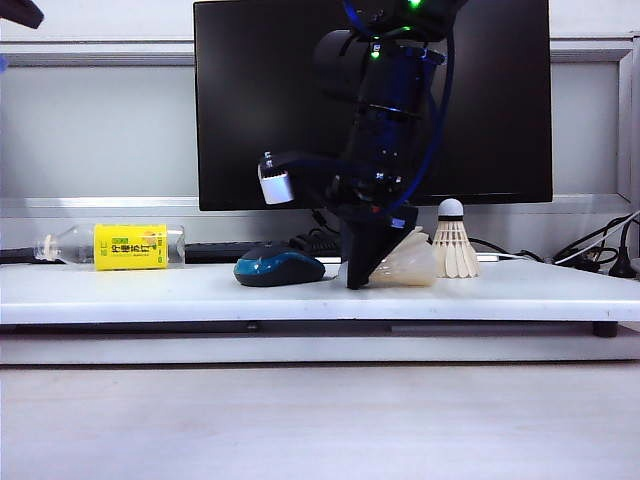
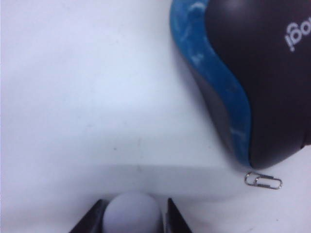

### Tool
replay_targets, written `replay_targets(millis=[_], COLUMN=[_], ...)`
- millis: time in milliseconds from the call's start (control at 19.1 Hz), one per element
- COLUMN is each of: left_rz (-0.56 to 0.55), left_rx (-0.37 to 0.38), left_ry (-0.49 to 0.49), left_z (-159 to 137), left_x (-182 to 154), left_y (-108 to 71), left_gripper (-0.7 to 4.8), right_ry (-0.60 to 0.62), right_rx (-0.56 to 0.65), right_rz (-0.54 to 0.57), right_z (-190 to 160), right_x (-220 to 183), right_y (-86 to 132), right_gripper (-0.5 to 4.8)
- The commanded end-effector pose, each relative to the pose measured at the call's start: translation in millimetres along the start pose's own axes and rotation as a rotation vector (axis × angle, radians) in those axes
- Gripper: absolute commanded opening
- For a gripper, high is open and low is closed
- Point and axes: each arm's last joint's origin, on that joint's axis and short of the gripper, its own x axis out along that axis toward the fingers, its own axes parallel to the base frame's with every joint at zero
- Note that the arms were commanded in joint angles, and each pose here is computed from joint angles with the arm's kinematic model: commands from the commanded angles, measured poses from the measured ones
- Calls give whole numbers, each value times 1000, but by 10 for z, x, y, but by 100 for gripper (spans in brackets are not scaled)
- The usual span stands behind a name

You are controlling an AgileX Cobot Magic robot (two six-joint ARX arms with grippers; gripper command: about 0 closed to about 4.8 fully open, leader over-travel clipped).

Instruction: Stack the badminton balls on the table vertically.

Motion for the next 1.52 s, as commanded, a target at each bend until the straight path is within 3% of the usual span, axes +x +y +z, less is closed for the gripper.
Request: replay_targets(millis=[52,262,472,682,891,1154,1416,1521], left_rz=[-5,-5,-5,-5,-5,-5,-23,-23], left_rx=[3,1,1,0,0,0,-3,-6], left_ry=[-5,0,2,3,4,5,12,20], left_z=[2,-3,-5,-6,-7,-8,-14,-22], left_x=[1,1,1,1,0,0,0,0], left_y=[-2,-1,-1,-1,-2,-1,-6,-6], left_gripper=[282,282,282,282,282,282,282,282], right_ry=[-12,-48,-149,-387,-584,-748,-947,-965], right_rx=[36,104,221,394,536,629,672,676], right_rz=[-30,-87,-171,-234,-277,-294,-249,-275], right_z=[4,33,125,123,-138,-661,-1198,-1348], right_x=[-22,-31,-247,-770,-1335,-1993,-2599,-2786], right_y=[-35,-95,-288,-649,-883,-842,-648,-547], right_gripper=[142,143,143,144,144,143,143,144])
